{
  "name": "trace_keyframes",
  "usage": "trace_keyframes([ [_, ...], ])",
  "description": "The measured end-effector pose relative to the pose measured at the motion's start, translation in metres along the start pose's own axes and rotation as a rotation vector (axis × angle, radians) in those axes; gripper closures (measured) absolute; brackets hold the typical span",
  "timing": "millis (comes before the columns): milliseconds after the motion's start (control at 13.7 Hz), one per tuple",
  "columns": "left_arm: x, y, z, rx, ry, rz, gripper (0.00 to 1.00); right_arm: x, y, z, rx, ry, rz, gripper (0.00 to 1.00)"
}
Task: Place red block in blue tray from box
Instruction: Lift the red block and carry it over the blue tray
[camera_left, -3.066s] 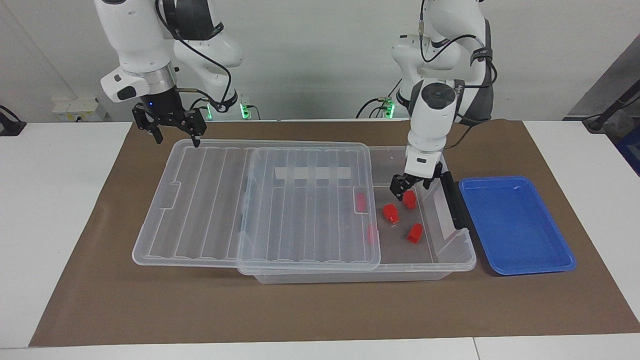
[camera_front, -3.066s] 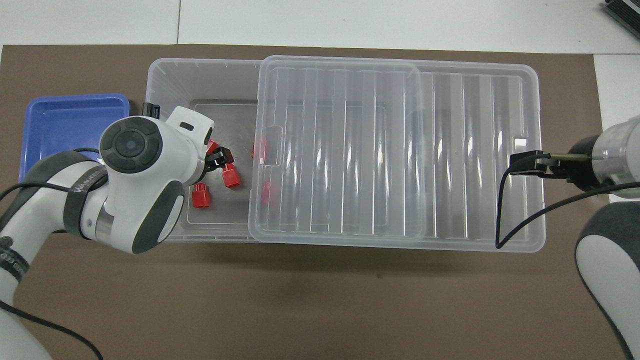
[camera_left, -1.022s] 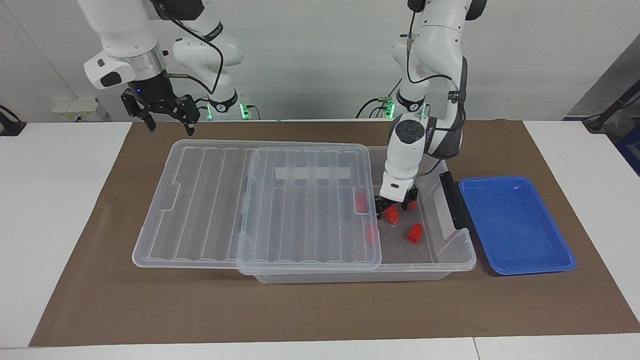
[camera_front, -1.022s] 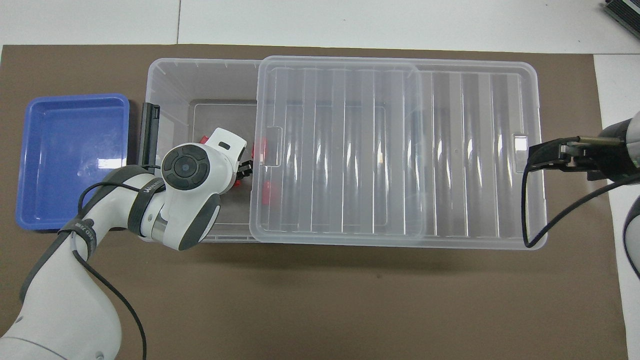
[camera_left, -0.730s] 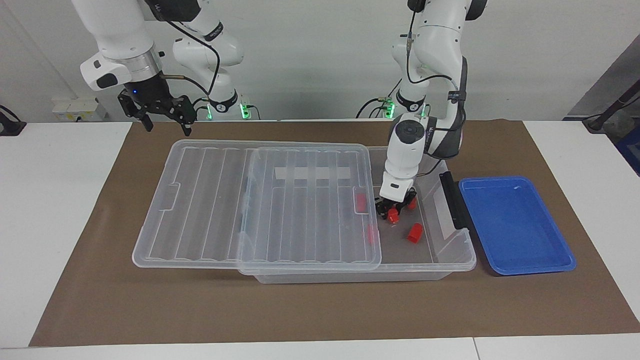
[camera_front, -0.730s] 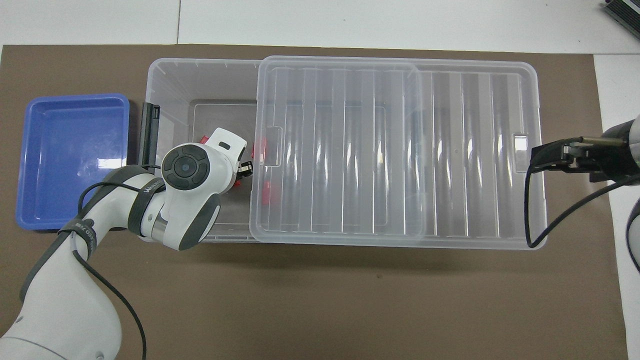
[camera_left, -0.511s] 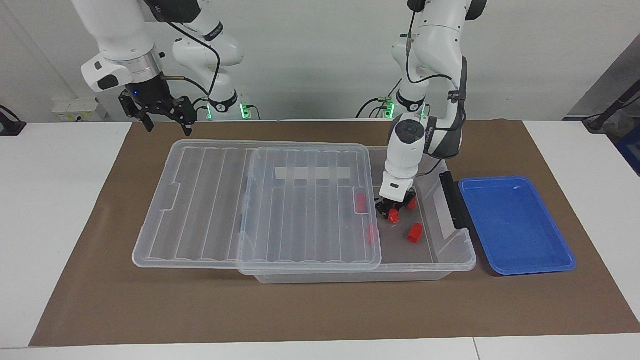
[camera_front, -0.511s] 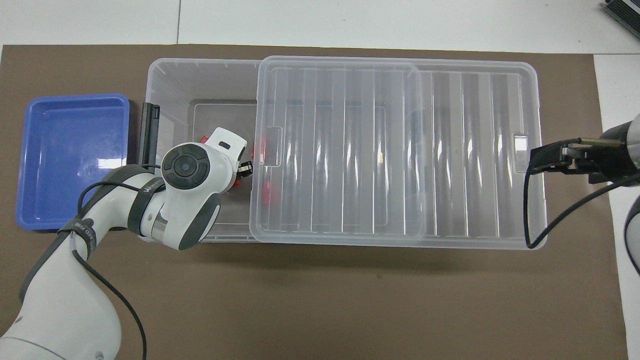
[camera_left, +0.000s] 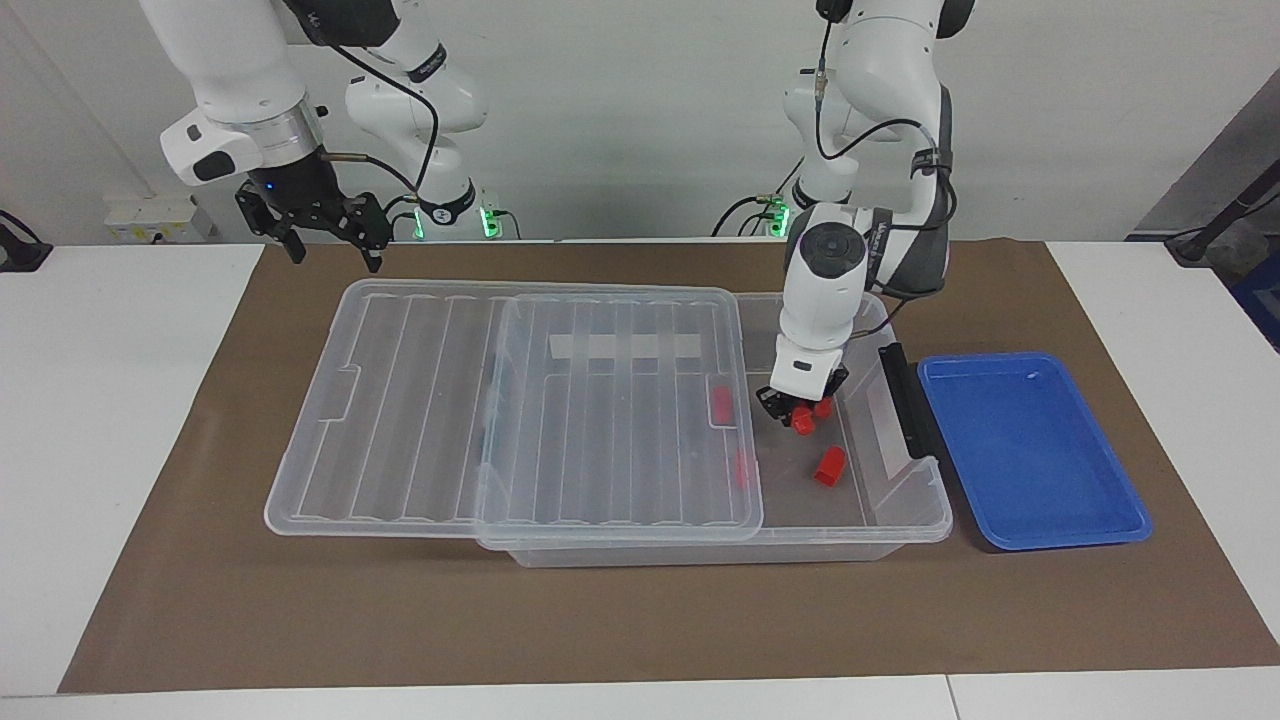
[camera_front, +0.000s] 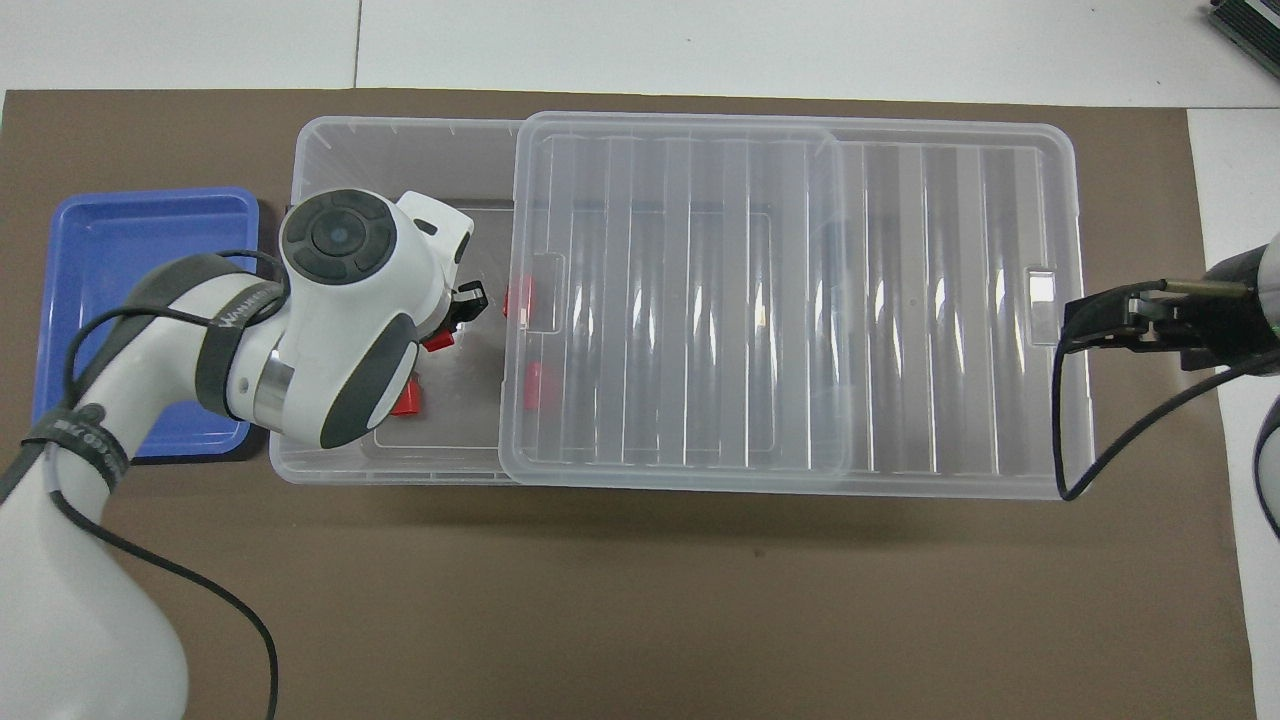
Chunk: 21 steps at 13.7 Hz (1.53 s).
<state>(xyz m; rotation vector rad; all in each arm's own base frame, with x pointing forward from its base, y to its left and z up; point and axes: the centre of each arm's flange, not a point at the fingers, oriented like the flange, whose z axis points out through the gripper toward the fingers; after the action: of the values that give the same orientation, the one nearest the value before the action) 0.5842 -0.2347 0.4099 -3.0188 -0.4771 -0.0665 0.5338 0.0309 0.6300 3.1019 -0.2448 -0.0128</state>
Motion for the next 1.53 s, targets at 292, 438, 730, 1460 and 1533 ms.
trace_keyframes([
  [292,0.044,-0.060,-0.090,0.045,-0.067,0.035,0.66,-0.002,0.004,-0.004,-0.002,-0.011,-0.024,0.00],
  [438,0.062,-0.103,-0.114,0.055,-0.100,0.121,0.66,-0.003,0.004,-0.006,-0.002,-0.010,-0.024,0.00],
  [730,0.103,-0.197,-0.118,0.027,-0.098,0.312,0.66,-0.003,0.004,-0.007,-0.002,-0.012,-0.025,0.05],
  [1460,0.122,-0.338,0.046,-0.004,0.039,0.390,0.66,0.023,0.045,0.010,-0.017,0.038,0.016,0.99],
  [1533,0.115,-0.336,0.062,-0.007,0.040,0.395,0.66,0.029,0.048,0.016,-0.016,0.044,0.009,0.99],
])
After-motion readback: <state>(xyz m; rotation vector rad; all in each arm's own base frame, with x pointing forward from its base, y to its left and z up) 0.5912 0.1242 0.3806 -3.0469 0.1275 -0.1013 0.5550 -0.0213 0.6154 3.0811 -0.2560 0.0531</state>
